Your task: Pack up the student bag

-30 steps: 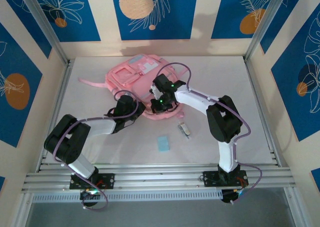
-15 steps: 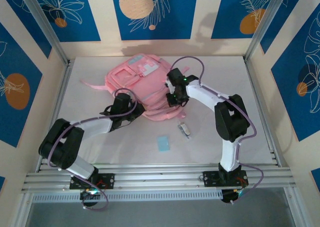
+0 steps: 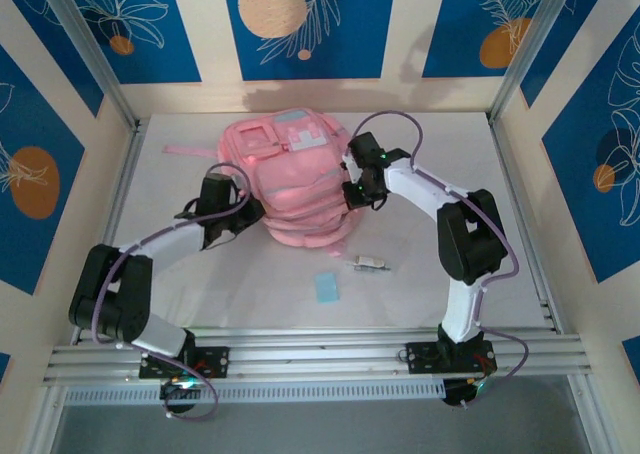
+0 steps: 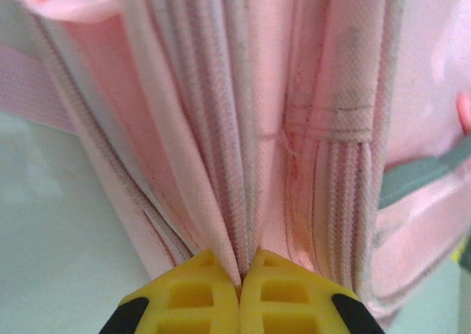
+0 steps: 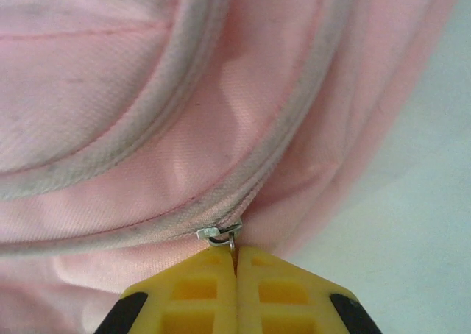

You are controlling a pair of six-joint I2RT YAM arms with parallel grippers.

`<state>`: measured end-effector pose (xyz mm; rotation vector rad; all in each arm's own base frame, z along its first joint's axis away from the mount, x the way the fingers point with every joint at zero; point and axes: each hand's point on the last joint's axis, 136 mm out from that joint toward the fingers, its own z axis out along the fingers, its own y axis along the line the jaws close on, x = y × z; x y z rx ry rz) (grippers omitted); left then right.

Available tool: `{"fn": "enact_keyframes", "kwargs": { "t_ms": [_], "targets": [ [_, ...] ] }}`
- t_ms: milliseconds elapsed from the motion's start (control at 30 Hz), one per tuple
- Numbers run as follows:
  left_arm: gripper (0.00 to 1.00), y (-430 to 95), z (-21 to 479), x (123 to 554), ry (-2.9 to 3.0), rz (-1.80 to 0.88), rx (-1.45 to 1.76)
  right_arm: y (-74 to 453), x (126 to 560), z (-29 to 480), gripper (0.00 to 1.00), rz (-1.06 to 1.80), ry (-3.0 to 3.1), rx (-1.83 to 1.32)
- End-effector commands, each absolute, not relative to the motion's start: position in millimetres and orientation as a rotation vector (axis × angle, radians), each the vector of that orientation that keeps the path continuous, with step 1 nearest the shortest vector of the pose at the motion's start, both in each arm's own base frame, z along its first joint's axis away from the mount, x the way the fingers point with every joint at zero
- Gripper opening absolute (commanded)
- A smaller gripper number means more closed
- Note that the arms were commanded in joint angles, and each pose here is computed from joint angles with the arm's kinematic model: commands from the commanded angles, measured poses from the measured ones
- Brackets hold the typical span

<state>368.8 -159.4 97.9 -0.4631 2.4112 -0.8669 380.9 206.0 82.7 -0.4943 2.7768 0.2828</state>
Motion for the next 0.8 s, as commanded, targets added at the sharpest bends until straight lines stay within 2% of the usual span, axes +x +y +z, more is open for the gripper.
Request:
{"fn": "enact_keyframes", "kwargs": {
  "t_ms": [0, 133, 167, 233, 367, 467, 767],
  "targets": [
    [0.00, -118.2, 115.6, 418.7, 2.287, -0.662, -0.495, 220.0, 344.6, 84.1, 0.00, 0.387, 2.841, -0.507],
    [0.00, -112.0, 130.8, 451.1, 2.248, -0.650, -0.507, 265.4, 320.7, 86.9, 0.00, 0.535, 2.816, -0.611],
    [0.04, -110.4, 135.1, 455.8, 2.244, -0.647, -0.518, 274.8, 317.1, 86.3, 0.00, 0.542, 2.810, -0.641],
    [0.36, -108.8, 138.7, 456.6, 2.255, -0.639, -0.543, 290.7, 313.5, 85.0, 0.00, 0.559, 2.799, -0.688],
    [0.55, -108.1, 137.1, 437.6, 2.264, -0.674, -0.591, 322.3, 310.8, 85.9, 0.00, 0.636, 2.769, -0.757],
    [0.60, -109.3, 129.3, 413.8, 2.268, -0.726, -0.639, 340.7, 313.1, 85.9, 0.00, 0.670, 2.739, -0.781],
    [0.62, -150.2, 102.1, 359.0, 2.306, -0.936, -0.743, 370.2, 324.7, 96.8, 0.00, 0.800, 2.693, -0.743]
  ]
}}
